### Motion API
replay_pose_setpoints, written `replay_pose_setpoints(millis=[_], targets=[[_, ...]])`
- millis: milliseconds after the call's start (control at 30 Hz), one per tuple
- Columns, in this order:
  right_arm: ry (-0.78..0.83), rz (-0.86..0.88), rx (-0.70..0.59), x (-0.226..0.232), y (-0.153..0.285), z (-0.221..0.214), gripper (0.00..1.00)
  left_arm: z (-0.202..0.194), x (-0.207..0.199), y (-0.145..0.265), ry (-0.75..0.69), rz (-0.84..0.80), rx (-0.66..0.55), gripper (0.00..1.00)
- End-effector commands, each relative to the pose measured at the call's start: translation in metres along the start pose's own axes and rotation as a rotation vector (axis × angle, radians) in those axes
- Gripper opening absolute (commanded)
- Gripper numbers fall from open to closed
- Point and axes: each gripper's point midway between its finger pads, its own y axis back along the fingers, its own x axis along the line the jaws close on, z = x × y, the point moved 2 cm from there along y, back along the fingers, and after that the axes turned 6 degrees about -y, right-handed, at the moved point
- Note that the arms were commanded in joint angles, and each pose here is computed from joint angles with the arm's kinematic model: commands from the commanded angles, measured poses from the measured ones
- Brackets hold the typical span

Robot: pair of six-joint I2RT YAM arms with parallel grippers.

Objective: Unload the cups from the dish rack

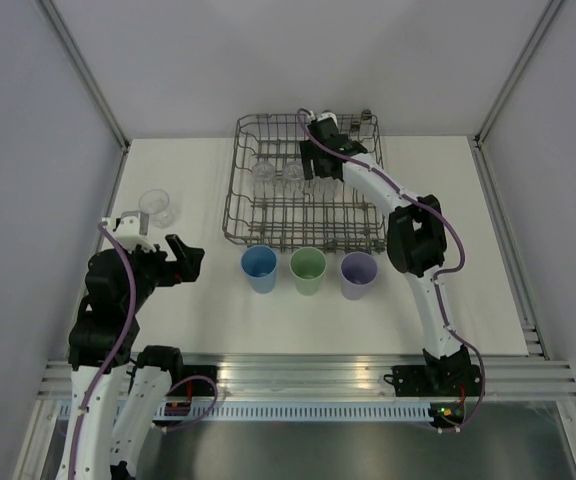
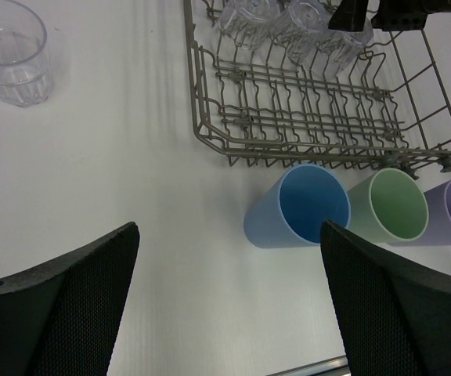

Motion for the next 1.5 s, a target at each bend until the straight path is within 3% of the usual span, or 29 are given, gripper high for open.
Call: replay_pose_setpoints(millis=[0,267,433,900,1100,1200,1333,1467], targets=[[-0.005,0.002,-0.005,0.005,-0.004,0.004,0.86,0.009,-0.002,-0.004,0.012,-0.007,-0.039,1.0],[-0.015,-0.006,-0.015,0.002,0.001,0.007,0.61,0.008,-0.002,-0.005,0.011,-0.01,-0.038,1.0],[-0.034,-0.02,-0.062,-0.003,0.02,0.024,0.51,0.008,-0.003,-0.005,0.01,-0.019,-0.037,1.0],[-0.078,0.019,-0.184,-0.012,0.094,0.075,0.47,0.014,-0.005,-0.003,0.008,-0.022,-0.053,1.0],[-0.123,0.23,-0.236,-0.002,0.158,0.084,0.46,0.027,-0.025,-0.009,0.041,-0.136,-0.037,1.0],[-0.172,0.394,-0.317,0.0,0.217,0.092,0.44,0.036,-0.047,-0.014,0.088,-0.266,-0.033,1.0],[-0.2,0.558,-0.329,0.004,0.257,0.073,0.44,0.039,-0.077,-0.02,0.151,-0.473,-0.014,1.0],[-0.225,0.732,-0.383,0.008,0.302,0.068,0.43,0.052,-0.105,-0.017,0.189,-0.639,-0.069,1.0]])
